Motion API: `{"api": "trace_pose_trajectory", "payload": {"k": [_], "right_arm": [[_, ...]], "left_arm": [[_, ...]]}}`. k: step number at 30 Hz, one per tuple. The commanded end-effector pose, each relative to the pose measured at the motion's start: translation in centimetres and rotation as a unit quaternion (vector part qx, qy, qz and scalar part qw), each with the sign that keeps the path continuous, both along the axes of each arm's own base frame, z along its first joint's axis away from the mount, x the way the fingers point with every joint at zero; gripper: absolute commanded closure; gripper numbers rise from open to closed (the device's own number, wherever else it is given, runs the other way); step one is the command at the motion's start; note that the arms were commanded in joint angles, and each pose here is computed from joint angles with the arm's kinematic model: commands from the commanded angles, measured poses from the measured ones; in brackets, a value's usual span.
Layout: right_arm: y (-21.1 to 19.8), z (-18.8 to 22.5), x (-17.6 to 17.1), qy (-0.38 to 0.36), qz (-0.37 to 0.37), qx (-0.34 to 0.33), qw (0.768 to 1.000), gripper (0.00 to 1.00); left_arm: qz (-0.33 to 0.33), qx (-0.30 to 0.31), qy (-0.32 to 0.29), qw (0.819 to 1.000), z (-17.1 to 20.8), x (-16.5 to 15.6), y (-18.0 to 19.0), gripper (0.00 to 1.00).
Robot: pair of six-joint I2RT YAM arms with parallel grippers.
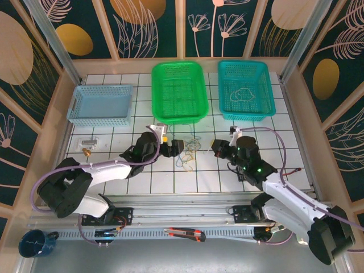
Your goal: Untangle the cables
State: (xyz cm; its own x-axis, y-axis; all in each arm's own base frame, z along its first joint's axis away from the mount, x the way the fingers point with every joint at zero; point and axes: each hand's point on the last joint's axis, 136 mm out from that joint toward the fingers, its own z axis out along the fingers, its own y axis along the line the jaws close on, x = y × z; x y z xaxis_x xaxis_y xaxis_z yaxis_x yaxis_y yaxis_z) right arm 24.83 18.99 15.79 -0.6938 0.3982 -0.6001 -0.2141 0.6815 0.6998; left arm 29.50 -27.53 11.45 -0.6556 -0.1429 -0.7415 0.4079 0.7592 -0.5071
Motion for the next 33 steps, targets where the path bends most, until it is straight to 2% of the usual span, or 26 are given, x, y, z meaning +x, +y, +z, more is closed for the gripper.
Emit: {"api": "trace_pose_trajectory", "payload": {"k": [1, 6, 11, 18, 21, 28, 33], "right_arm": [[-1.5, -1.2, -0.6, 0.018, -0.04, -0.012, 0.999, 1.0], [-2.5, -1.8, -1.5, 0.023, -0.053, -0.015, 0.998, 1.0], [-2.9, -2.4, -1.7, 0.026, -0.058, -0.022, 0.998, 1.0], [-2.4, -1.6, -1.4, 0.013, -0.049, -0.016, 0.999, 1.0], [-1.4, 0.4, -1.4, -0.006, -0.025, 0.006, 1.0, 1.0], [0.9, 8.4, -1.0, -0.074, 0.03, 0.048, 0.996, 1.0], [2.3, 12.8, -0.6, -0.108, 0.056, 0.07, 0.99, 1.0]], "left_arm": [[0.02, 0.022, 0.037, 0.999, -1.2, 0.7, 0.3, 0.11], [0.003, 0.031, 0.062, 0.998, -2.4, -0.1, 0.0, 0.19], [-0.044, 0.023, 0.079, 0.996, -2.9, -1.6, -1.0, 0.27], [-0.068, 0.025, 0.085, 0.994, -3.4, -3.0, -2.0, 0.28], [-0.065, 0.036, 0.07, 0.995, -3.1, -2.3, -2.2, 0.27], [-0.064, 0.08, 0.008, 0.995, -1.9, 0.4, -3.2, 0.22], [-0.072, 0.102, -0.013, 0.992, -2.3, 1.7, -4.1, 0.2]]}}
